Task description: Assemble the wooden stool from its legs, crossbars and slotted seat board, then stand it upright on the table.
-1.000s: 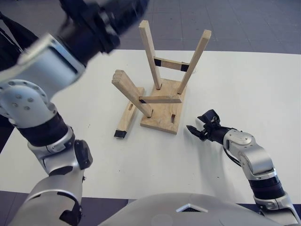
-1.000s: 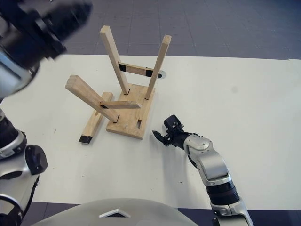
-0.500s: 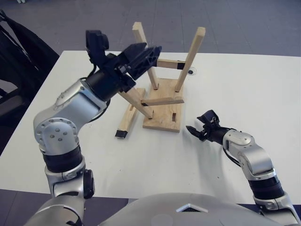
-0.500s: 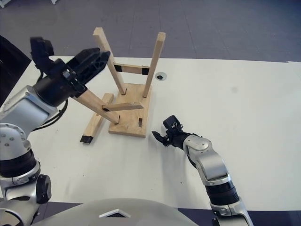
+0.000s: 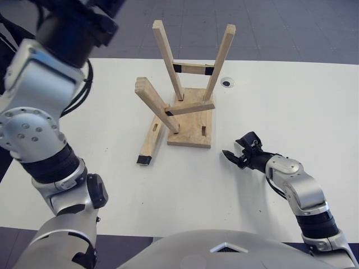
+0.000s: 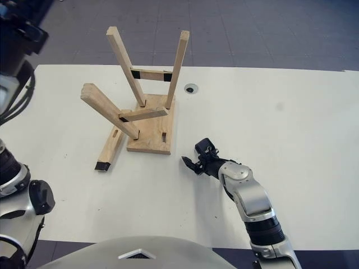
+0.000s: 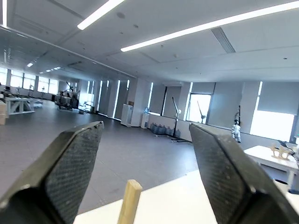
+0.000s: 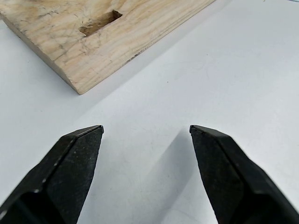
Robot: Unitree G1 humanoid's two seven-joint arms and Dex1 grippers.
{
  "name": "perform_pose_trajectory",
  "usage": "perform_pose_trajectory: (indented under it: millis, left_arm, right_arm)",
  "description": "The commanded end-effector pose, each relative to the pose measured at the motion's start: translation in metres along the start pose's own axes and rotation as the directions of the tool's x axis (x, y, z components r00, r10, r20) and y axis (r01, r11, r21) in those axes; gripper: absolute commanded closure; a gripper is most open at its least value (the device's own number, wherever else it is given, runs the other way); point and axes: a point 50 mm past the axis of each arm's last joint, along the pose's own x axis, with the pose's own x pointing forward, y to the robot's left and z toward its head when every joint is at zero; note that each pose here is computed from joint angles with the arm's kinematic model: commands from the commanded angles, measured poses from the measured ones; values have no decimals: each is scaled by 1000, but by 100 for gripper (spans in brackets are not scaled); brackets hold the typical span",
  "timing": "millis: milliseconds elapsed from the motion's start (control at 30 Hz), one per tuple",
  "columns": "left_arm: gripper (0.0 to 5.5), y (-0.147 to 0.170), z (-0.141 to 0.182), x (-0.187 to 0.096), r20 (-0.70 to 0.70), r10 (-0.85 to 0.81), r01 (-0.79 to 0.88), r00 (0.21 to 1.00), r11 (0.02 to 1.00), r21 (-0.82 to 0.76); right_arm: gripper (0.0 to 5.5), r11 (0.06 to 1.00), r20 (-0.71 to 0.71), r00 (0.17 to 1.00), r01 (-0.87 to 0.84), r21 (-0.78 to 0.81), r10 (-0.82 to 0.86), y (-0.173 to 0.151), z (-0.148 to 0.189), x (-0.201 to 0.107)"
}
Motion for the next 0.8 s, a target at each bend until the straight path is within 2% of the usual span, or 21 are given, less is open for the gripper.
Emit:
perform_pose_trajectory:
  millis: [33, 133, 200, 300, 400, 467, 533, 633, 800]
  left_arm:
    - [207, 46, -21, -59, -99, 305, -288, 947, 945, 156]
    - [207, 52, -59, -110, -269, 388, -327, 882, 913, 245]
    - [207, 47, -90, -140, -420, 420, -335, 804, 904, 264]
    - [207, 23, -124, -162, -611, 381, -280, 694, 925, 259]
    - [207, 8, -139, -169, -680, 358, -243, 639, 934, 264]
    - [207, 4, -144, -169, -693, 364, -250, 622, 932, 264]
    - [207, -1, -154, -170, -735, 365, -275, 572, 929, 247]
    - [207, -3, -171, -173, -800, 349, -264, 488, 933, 247]
    - [207, 6, -187, -169, -813, 395, -247, 428, 916, 315]
  right_arm:
    - [208, 1000, -4, 1000, 27, 4, -27, -4, -1, -4]
    - [208, 999, -2, 999, 32, 1, -32, -6, 0, -4]
    - [208, 999, -2, 999, 38, 1, -38, -7, 1, -4]
    - [208, 999, -5, 999, 37, -2, -37, -7, 0, -4]
    - [208, 999, -10, 999, 32, -7, -32, -7, 0, -3]
    - [208, 1000, -13, 1000, 28, -10, -28, -7, 0, -3]
    - [208, 1000, -16, 1000, 25, -11, -25, -7, 0, -3]
    - [208, 1000, -17, 1000, 24, -10, -24, -6, 0, -3]
    - [208, 1000, -12, 1000, 21, -11, -21, -7, 3, -2]
